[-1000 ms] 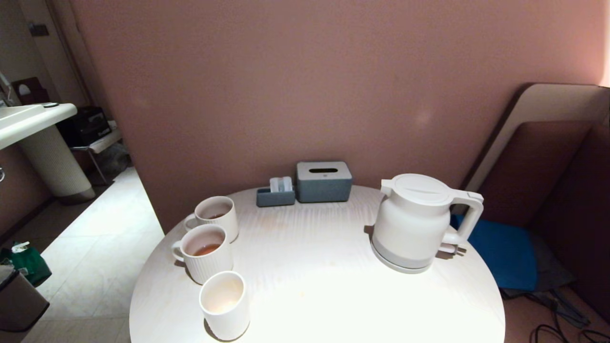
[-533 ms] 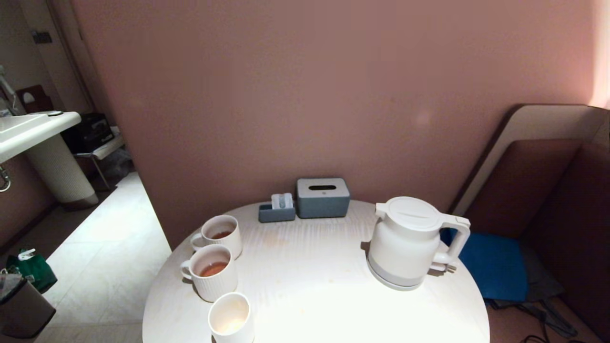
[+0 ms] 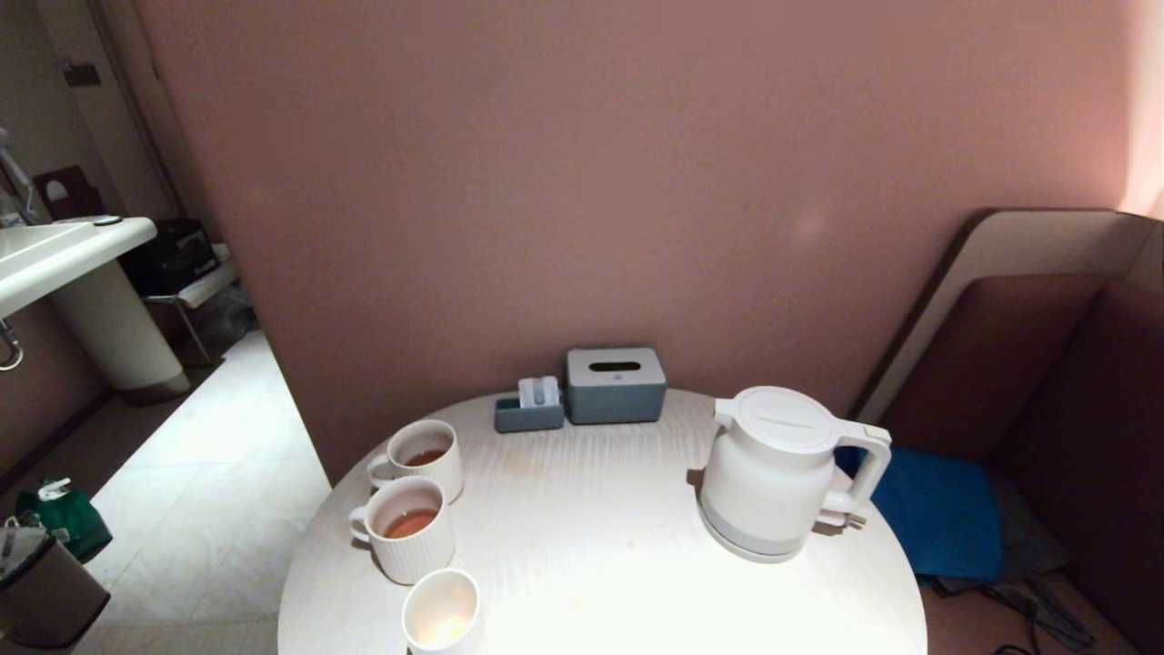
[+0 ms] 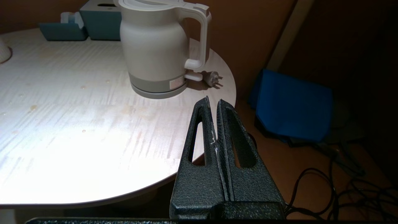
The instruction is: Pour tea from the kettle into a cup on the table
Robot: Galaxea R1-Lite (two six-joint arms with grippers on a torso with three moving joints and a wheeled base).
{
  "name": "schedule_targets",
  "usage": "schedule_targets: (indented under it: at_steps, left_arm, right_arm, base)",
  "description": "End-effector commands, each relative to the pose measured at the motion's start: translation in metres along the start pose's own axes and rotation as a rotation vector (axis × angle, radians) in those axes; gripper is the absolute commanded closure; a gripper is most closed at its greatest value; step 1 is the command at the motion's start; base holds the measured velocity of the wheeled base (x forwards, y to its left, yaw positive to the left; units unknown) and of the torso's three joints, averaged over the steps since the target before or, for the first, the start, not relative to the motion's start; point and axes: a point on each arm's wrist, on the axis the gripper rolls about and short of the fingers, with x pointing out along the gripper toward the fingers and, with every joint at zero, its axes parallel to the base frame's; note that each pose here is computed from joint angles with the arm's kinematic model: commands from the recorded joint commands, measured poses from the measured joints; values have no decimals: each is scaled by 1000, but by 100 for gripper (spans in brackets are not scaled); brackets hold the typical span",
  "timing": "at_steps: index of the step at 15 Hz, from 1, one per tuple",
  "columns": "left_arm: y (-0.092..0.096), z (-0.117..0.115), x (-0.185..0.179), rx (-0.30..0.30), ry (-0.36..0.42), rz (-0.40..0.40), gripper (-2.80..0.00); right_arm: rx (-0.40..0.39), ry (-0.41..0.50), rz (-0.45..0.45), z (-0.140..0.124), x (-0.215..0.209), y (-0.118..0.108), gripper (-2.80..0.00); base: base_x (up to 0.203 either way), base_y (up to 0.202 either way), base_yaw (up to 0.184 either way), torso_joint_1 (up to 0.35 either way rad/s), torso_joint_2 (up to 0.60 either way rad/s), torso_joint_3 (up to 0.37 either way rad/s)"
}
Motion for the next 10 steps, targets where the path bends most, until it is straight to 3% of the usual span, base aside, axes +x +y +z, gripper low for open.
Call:
schedule_targets:
  at_steps: [1,10]
  left_arm:
    - [0,0,0,0,-1,0,0]
    - [0,0,0,0,-1,0,0]
  right_arm:
    - [0,1,1,0,0,0,0]
    - [-8,1,2,0,0,0,0]
  base:
    - [0,0,0,0,0,0]
    - [0,0,0,0,0,0]
